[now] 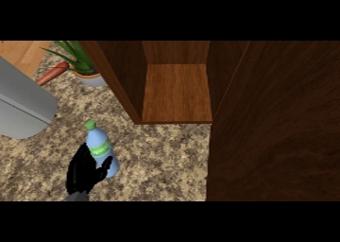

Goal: Pick up the bottled water, place it into the cabinet and close the cabinet

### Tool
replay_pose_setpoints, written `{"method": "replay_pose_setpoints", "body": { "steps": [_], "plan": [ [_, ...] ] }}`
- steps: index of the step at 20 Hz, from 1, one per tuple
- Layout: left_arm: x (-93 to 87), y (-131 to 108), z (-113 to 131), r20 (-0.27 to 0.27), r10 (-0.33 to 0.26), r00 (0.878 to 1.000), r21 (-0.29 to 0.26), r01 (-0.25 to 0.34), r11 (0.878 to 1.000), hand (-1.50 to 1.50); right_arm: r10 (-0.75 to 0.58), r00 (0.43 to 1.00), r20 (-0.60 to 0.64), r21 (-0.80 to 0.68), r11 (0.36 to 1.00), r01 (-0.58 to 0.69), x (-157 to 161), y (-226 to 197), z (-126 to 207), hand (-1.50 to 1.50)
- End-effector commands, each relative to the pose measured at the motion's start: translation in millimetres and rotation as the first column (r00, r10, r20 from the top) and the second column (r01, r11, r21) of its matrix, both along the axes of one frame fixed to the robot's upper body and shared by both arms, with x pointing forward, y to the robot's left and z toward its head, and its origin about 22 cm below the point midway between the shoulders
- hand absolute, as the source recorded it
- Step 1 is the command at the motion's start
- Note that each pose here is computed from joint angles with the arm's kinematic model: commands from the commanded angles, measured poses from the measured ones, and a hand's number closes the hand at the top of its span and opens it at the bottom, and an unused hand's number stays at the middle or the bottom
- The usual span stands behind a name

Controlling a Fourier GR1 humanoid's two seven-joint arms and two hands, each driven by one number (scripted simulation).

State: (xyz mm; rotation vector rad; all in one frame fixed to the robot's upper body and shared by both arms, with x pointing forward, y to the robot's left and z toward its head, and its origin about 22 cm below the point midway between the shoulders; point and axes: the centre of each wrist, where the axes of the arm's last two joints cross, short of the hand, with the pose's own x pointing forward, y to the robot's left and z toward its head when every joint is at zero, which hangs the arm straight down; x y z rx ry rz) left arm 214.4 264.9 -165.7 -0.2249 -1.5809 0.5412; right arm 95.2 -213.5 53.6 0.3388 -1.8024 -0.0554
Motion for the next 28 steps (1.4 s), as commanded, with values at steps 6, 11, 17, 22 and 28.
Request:
{"method": "replay_pose_setpoints", "body": {
  "steps": [6,11,17,22,28],
  "plan": [
    [20.7,8,7,-0.002,-0.126,0.992,-0.021,0.126,0.992,1.50,-0.006,1.000,-0.003,0.003,1.000,0.006,-1,-2,-10,-1.50],
    [18.2,57,17,0.036,-0.202,0.979,-0.008,0.202,0.979,1.50,-0.013,1.000,0.008,-0.001,1.000,0.013,2,3,1,-1.50],
    [28.1,34,26,0.072,-0.188,0.979,-0.084,0.194,0.977,1.50,-0.011,1.000,-0.011,0.006,1.000,0.011,-4,5,-12,-1.50],
    [25.6,23,22,0.062,-0.211,0.975,-0.105,0.217,0.970,1.50,-0.006,1.000,0.002,-0.002,1.000,0.006,-10,1,-14,-1.50],
    [27.5,33,45,0.036,-0.266,0.963,-0.065,0.268,0.961,1.50,-0.001,1.000,-0.025,0.002,1.000,0.001,4,8,11,-1.50]
  ]
}}
